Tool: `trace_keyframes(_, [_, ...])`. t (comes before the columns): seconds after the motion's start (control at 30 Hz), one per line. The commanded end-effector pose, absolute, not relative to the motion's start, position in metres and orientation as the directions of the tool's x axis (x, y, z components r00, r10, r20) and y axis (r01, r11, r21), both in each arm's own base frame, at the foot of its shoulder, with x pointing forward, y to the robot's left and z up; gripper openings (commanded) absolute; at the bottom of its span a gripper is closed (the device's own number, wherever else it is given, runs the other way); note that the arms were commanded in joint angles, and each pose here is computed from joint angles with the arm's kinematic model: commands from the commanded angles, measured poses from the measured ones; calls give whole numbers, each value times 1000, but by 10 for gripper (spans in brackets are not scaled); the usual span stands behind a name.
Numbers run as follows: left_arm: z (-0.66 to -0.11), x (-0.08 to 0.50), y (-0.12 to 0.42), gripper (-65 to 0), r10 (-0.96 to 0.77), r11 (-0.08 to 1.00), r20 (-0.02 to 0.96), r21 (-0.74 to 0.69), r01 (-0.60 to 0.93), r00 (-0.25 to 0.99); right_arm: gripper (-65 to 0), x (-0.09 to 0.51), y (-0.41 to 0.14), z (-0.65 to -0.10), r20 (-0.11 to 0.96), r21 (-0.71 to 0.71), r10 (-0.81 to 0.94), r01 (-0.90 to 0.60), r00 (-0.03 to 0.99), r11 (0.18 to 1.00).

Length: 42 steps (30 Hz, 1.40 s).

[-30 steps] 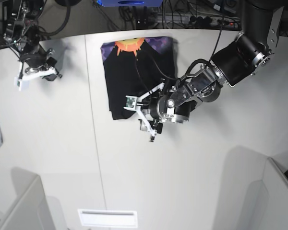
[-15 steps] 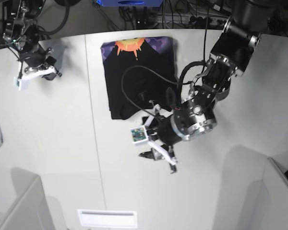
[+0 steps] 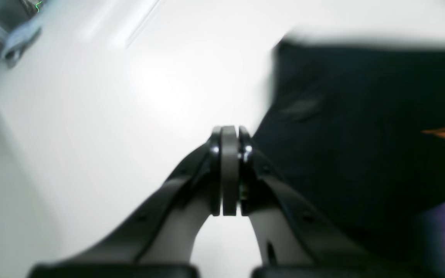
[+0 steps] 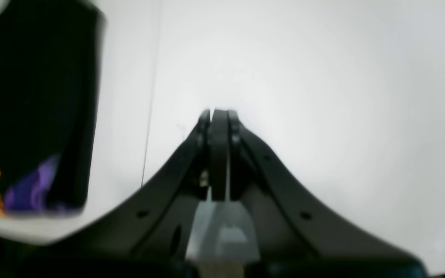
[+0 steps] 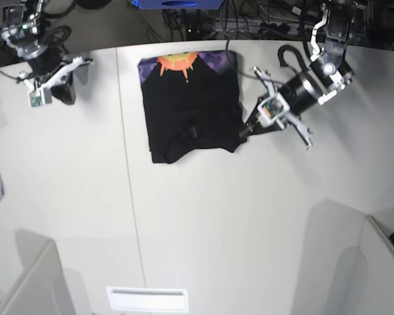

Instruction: Fold the T-shirt properly

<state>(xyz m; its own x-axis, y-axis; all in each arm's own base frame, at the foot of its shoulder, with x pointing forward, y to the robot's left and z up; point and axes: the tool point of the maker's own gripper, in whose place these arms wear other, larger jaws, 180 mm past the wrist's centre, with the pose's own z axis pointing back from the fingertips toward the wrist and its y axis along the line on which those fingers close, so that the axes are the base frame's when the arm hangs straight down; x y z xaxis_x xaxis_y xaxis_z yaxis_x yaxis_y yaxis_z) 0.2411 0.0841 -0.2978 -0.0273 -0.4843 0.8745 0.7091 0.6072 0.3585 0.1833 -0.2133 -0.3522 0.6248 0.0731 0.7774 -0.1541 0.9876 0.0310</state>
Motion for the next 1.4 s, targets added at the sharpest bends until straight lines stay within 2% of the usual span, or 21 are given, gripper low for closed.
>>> trace_keyframes(0.0, [-289,234,92,-650,-457,624,888,360,693,-49,-650,181,-221,-344,800,-9,99,-153,591,988])
trace_keyframes(0.23, [-307,159,106,-650,-336,709,937,182,681,99,-650,151,-213,-339,837,-90,194,-220,512,971])
trace_keyframes(0.37, [-316,124,109,-650,-275,737,947,95,670,168,-650,134,-225,-343,803,-134,240,-227,545,965])
trace_keyframes(0.53, [-349,75,113,-650,-213,761,921,-53,647,325,-650,109,-249,-368,657,-184,301,-240,692,953])
trace_keyframes(0.67, [-363,44,119,-650,-136,785,910,-142,603,391,-650,82,-256,-380,560,-183,317,-259,766,948])
trace_keyframes(0.77, [-379,25,133,-650,-127,825,890,-150,545,437,-650,57,-272,-393,394,-227,376,-307,839,924])
trace_keyframes(0.9, [-402,-7,139,-650,-81,841,853,-219,494,516,-650,29,-288,-408,234,-246,390,-334,890,910])
trace_keyframes(1.0, [-421,-37,136,-650,-33,843,811,-291,452,584,-650,0,-300,-428,117,-223,399,-368,909,903])
trace_keyframes(1.17, [-461,-65,129,-650,12,853,733,-362,376,680,-650,-57,-288,-476,-56,-78,417,-421,907,904])
trace_keyframes(1.27, [-489,-76,131,-650,42,875,680,-379,302,732,-650,-81,-267,-506,-92,44,434,-432,896,901])
trace_keyframes(1.37, [-514,-78,131,-650,80,893,641,-387,231,763,-650,-94,-246,-532,-79,135,407,-395,910,909])
